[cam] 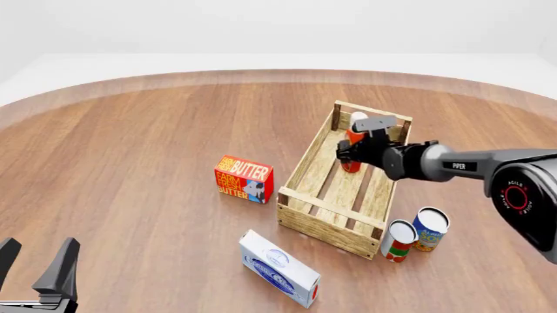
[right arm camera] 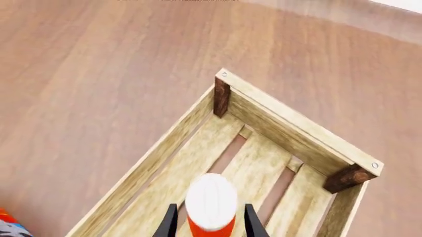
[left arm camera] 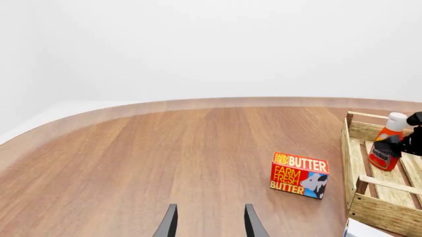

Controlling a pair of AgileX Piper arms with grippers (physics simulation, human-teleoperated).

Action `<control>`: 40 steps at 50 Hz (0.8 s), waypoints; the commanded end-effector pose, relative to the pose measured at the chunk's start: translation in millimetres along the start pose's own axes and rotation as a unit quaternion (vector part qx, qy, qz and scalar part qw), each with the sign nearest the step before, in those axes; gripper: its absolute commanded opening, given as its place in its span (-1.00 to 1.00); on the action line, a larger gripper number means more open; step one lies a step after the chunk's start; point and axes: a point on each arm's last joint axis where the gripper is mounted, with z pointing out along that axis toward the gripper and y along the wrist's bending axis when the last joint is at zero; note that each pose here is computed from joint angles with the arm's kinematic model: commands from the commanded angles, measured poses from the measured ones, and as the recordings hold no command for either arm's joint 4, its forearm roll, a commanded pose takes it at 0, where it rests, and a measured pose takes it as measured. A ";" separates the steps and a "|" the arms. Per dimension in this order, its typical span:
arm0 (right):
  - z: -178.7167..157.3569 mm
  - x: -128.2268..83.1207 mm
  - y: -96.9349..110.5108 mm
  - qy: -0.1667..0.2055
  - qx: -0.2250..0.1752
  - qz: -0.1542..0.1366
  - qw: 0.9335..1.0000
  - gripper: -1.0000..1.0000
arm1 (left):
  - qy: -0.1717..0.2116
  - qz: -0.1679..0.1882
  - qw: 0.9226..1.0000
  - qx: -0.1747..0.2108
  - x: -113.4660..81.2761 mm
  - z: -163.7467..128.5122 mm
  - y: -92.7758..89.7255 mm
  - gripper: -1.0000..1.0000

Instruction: Pick up the ketchup, and put it in the wooden tray.

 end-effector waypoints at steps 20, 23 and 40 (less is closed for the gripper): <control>-54.2 -21.1 0.1 -0.035 0.001 -0.014 0.999 1.00 | 0.000 0.000 1.000 0.000 0.0 0.0 0.0 1.00; -57.6 -26.0 -0.1 -0.038 0.001 -0.016 0.999 1.00 | 0.000 0.000 1.000 0.000 0.0 0.0 0.0 1.00; -87.1 -34.7 4.3 -0.059 -0.003 -0.018 0.998 1.00 | 0.000 0.000 1.000 0.000 0.0 0.0 0.0 1.00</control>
